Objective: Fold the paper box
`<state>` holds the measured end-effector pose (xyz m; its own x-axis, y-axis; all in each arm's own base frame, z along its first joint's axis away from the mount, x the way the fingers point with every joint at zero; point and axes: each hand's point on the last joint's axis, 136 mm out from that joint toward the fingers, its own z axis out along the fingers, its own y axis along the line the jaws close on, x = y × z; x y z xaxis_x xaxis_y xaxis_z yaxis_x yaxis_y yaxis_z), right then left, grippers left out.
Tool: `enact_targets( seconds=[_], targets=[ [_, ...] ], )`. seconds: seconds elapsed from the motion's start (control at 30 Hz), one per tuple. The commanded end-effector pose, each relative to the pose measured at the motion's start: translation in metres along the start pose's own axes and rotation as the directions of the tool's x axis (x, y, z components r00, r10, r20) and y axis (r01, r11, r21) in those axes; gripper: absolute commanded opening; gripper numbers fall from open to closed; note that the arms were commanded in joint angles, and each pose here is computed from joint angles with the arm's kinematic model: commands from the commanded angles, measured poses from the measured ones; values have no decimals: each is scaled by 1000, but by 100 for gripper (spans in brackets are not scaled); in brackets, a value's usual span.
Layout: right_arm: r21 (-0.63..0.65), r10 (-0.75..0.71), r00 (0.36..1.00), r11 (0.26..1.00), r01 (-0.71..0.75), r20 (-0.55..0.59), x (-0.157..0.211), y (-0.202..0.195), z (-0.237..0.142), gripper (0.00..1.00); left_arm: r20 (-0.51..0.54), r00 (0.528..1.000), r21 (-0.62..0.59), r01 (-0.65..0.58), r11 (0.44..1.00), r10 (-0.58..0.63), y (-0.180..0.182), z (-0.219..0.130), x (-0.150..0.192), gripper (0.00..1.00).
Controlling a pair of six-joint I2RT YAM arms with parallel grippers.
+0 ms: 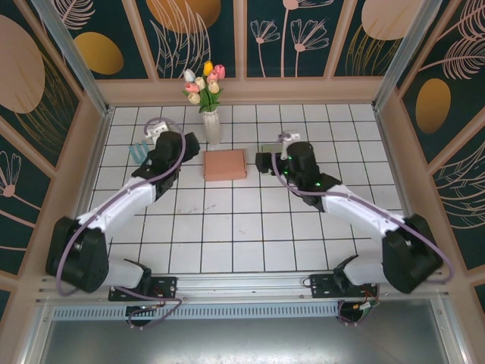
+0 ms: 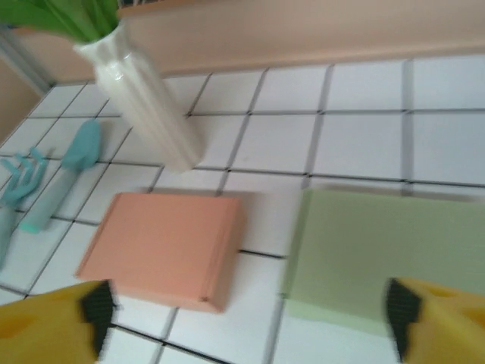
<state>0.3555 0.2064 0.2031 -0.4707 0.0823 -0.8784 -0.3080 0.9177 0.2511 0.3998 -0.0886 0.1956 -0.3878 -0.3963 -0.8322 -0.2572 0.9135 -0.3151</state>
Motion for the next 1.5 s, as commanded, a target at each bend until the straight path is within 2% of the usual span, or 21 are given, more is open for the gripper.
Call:
enact_targets(
  seconds=[0.0, 0.2, 0.23, 0.3, 0.47, 0.57, 0.63, 0.7, 0.8, 1.03, 1.13, 1.27, 1.33, 1.4, 1.47],
  targets=[
    [151, -17, 996, 988, 3, 89, -12, -54, -22, 99, 137, 976, -179, -146, 973, 171, 48, -16, -11, 98],
    [388, 0, 984, 919, -69, 176, -5, -151, -51, 99, 288, 918, -236, -207, 949, 272, 92, -26, 3, 98],
    [411, 12, 982, 907, -90, 188, -2, -162, -53, 99, 261, 930, -223, -202, 954, 258, 94, -23, 6, 99],
    [448, 20, 976, 886, -118, 218, 5, -184, -57, 99, 284, 936, -168, -164, 972, 207, 96, -21, 1, 98],
    [523, -51, 977, 849, -68, 208, 29, -220, -60, 99, 294, 941, -121, -139, 983, 169, 105, -15, -7, 98],
    [488, -13, 966, 865, -119, 259, 34, -229, -61, 99, 366, 914, -117, -139, 983, 172, 116, -25, -13, 99],
    [472, 13, 958, 868, -153, 286, 35, -234, -61, 99, 453, 869, -125, -162, 979, 201, 126, -38, -6, 98],
    [459, 13, 949, 873, -164, 315, 33, -236, -61, 99, 465, 856, -144, -179, 973, 227, 134, -38, 7, 98],
    [446, -12, 934, 880, -160, 358, 29, -235, -62, 99, 407, 876, -110, -234, 966, 259, 120, -20, 10, 98],
    [421, -95, 913, 903, -89, 398, 33, -227, -61, 99, 430, 852, -87, -291, 953, 299, 116, -13, 5, 98],
    [399, -110, 904, 914, -71, 412, 43, -224, -58, 99, 453, 846, -93, -267, 959, 280, 125, -8, 9, 99],
    [293, -175, 909, 954, 61, 378, 47, -197, -48, 99, 389, 884, -65, -253, 965, 258, 131, 12, 14, 98],
    [312, -155, 915, 949, 34, 373, 46, -204, -46, 99, 384, 889, -50, -248, 967, 248, 131, 15, 13, 99],
    [405, -80, 940, 912, -65, 332, 45, -233, -36, 99, 386, 888, -52, -248, 967, 249, 132, 14, 12, 99],
    [395, -87, 937, 917, -57, 338, 44, -231, -37, 99, 386, 888, -54, -250, 967, 251, 132, 14, 13, 99]
  ],
)
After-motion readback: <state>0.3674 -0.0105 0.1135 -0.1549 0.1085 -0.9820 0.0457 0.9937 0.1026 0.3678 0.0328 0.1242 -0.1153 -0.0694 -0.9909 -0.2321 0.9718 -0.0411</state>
